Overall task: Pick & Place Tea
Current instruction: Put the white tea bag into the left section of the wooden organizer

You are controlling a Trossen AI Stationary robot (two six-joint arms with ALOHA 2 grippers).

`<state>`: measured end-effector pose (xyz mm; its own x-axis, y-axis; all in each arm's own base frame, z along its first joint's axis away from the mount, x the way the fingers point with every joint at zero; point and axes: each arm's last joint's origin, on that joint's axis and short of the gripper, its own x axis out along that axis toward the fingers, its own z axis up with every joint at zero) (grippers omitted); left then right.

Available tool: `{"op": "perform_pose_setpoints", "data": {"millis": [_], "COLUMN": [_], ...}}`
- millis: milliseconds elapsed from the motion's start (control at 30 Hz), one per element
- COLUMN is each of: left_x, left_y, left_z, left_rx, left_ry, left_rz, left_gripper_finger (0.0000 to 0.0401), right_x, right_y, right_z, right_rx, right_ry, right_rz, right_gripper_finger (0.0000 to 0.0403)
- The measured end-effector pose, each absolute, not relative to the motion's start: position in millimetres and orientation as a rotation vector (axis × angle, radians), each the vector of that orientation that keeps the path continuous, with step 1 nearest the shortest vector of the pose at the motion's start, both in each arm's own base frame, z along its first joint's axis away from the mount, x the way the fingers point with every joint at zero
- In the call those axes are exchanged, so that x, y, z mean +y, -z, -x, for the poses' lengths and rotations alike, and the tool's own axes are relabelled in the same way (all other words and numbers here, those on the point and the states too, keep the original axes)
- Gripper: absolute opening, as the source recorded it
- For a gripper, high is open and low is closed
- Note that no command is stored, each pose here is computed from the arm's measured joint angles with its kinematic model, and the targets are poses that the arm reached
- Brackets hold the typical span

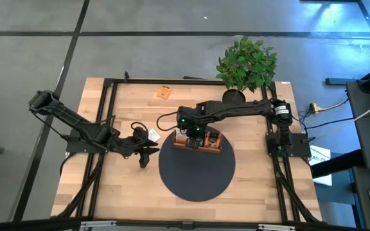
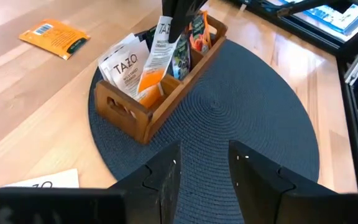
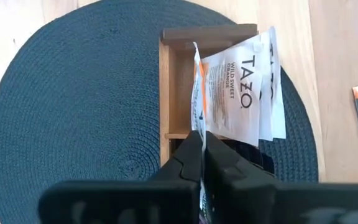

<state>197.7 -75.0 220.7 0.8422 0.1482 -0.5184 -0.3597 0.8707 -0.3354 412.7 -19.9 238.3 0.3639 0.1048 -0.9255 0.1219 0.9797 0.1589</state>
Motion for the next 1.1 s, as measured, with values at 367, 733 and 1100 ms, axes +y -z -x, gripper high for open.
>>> {"op": "perform_pose_setpoints", "data": {"millis": [367,733,1100], "left_x": [-75.0,-67.8,-34.8], "left_y": [-220.8,-210.8,-158.5], "left_z": [-197.7,-190.7,-174.3], "left_rx": [0.502,0.592,0.734], "left_ry": [-0.278,-0.391,-0.736], "left_rz": [0.439,0.470,0.646], "left_gripper_finger": [0.0128,0.0127,0.0127], "right_x": [-21.2,-22.4,2.5], "right_y": [-238.2,-244.0,-252.1], "right_z": [-412.6,-415.4,-425.5], "right_rx": [1.200,1.158,1.047], "right_ry": [-0.015,0.024,-0.006], "right_rz": [-0.172,-0.253,-0.312], "right_gripper_finger": [0.0044,0.0061,0.0061]}}
